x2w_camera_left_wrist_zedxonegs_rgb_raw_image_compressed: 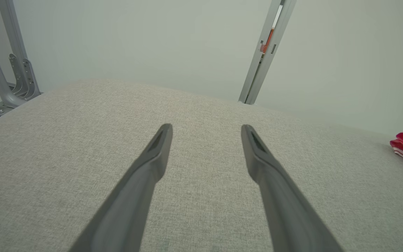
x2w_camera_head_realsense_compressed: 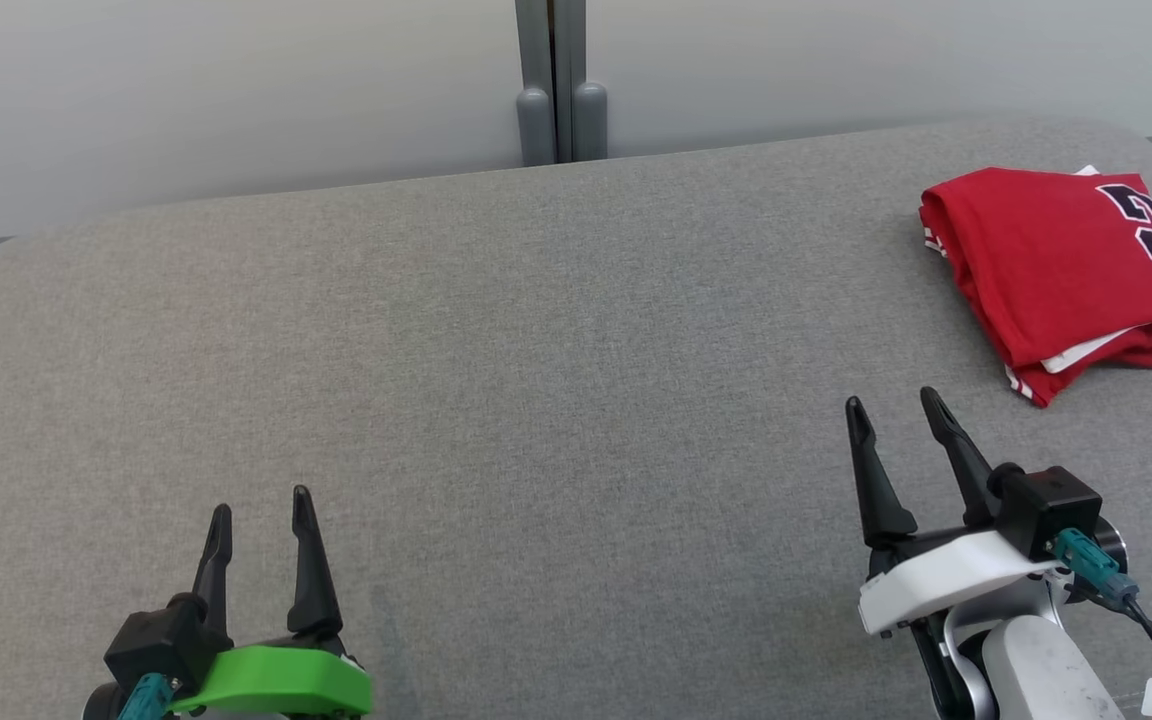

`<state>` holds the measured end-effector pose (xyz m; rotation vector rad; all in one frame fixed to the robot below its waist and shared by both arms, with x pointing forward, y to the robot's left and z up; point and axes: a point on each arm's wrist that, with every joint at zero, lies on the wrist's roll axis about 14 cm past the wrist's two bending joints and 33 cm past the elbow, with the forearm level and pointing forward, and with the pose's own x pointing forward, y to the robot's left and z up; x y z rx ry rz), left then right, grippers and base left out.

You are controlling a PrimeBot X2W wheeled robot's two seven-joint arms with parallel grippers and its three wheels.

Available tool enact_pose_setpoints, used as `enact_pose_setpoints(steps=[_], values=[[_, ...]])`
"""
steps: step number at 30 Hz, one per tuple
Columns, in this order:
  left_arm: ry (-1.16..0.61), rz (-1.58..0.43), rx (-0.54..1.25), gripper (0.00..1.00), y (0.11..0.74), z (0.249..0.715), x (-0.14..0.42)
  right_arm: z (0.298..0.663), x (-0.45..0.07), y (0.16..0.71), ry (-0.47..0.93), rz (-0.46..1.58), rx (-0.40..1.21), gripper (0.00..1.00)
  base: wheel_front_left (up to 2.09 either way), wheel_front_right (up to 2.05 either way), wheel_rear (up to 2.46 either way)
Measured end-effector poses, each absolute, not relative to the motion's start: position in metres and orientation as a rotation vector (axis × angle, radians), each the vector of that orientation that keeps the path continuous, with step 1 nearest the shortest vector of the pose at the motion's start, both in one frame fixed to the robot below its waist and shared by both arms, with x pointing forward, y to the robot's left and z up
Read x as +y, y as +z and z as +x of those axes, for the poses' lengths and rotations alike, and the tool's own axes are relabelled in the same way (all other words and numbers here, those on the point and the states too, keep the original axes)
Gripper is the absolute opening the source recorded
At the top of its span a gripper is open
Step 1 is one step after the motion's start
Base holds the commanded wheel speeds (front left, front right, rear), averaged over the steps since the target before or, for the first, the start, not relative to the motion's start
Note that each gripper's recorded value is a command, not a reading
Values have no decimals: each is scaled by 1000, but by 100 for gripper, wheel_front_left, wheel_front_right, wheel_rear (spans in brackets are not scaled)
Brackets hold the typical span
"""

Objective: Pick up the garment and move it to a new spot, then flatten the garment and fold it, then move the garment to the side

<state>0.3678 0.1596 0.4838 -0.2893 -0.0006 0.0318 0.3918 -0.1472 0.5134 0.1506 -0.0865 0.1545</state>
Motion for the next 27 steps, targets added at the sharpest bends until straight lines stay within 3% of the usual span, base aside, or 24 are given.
enact_pose_setpoints(steps=[1, 2, 27], values=[[31, -290, -1, 100, 484, 368, 159, 392, -147, 513, 156, 151, -86, 100, 0, 0, 0], [32, -290, 3, 0, 483, 367, 159, 392, -147, 512, 156, 151, -81, 0, 0, 0, 0], [99, -626, 132, 0, 455, 363, 172, 384, -167, 487, 50, 525, 26, 0, 0, 0, 0]])
